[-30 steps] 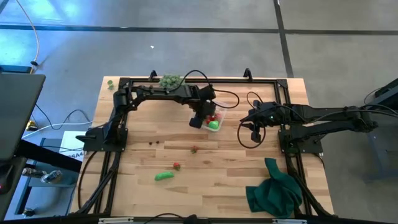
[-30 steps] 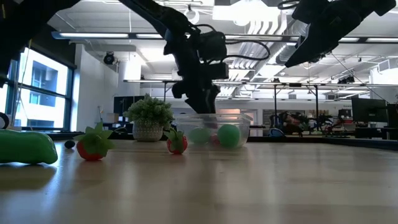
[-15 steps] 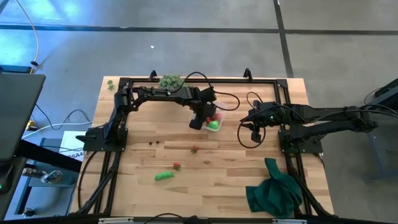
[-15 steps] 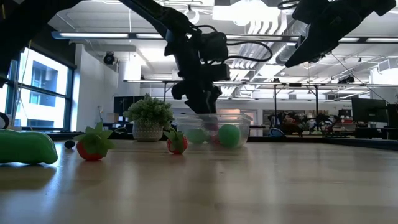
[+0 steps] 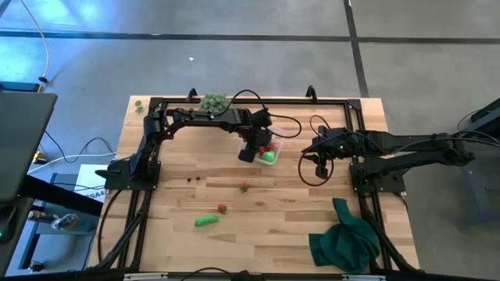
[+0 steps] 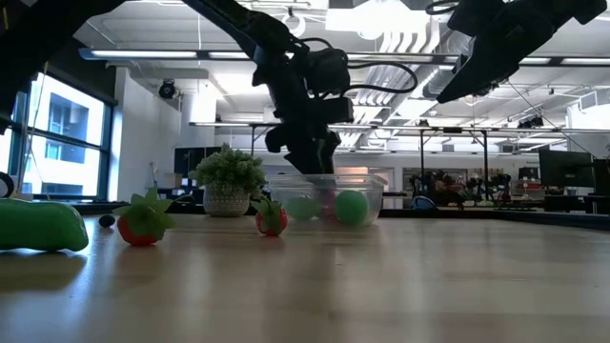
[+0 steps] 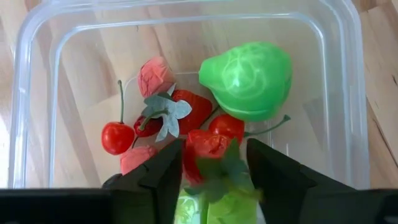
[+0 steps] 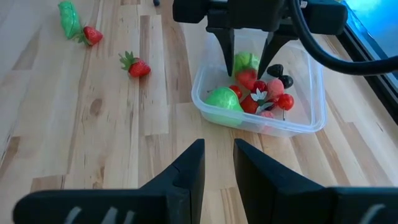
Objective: Pick and placing Produce into tupperware
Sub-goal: Put the strawberry into the transparent container
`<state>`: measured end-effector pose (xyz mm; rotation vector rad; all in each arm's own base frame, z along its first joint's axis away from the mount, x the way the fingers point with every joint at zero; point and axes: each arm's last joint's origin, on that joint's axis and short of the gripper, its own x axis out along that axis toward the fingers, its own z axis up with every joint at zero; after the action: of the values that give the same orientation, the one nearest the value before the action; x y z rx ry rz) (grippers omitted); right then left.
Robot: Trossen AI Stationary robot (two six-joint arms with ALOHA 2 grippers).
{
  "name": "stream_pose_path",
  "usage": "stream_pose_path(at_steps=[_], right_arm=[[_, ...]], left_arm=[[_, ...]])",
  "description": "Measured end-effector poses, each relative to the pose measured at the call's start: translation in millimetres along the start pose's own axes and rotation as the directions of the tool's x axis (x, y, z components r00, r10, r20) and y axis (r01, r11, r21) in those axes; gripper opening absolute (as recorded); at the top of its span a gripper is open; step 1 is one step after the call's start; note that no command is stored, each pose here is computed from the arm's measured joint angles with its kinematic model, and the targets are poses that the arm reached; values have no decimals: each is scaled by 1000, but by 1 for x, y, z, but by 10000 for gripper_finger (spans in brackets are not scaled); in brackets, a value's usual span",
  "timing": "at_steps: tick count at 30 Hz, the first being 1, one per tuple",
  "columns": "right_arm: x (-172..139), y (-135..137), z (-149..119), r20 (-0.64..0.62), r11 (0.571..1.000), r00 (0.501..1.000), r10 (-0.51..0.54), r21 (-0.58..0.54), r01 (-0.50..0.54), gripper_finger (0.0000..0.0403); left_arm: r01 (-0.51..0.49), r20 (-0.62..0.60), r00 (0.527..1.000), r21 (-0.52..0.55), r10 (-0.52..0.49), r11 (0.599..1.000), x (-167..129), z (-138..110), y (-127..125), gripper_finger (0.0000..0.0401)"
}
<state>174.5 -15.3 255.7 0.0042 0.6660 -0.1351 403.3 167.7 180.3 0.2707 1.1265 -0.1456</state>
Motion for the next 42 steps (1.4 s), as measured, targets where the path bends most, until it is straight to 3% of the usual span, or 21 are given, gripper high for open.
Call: stream_pose_path(at_steps=[7,14,20,26,30,35,39,42], right_arm=[[0,0,0,0,1000,1000,0,0,0,75],[0,0,0,0,1000,1000,0,0,0,75],[0,0,0,0,1000,1000,0,0,0,75],[0,0,0,0,1000,1000,0,0,0,75],[0,0,0,0,1000,1000,-4,0,4,75],[0,0,0,0,1000,1000,-3,0,3,75],[0,0,0,-1,1000,1000,-3,0,3,75],[0,0,0,-1,1000,1000,-3,0,3,75]], left_arm=[[-9,-1,1000,-19,9,1000,0,0,1,234],[20,-39,999,-81,-23,997,-9,-3,-3,245],[31,-45,998,-101,-36,994,-49,-3,-10,223],[-16,45,999,-63,19,998,-109,8,-26,203],[-10,87,996,49,6,999,-145,12,-48,195],[94,111,986,257,-126,962,-169,17,-84,188],[150,67,978,438,-198,887,-168,23,-110,186],[113,41,984,611,-174,784,-160,33,-124,186]])
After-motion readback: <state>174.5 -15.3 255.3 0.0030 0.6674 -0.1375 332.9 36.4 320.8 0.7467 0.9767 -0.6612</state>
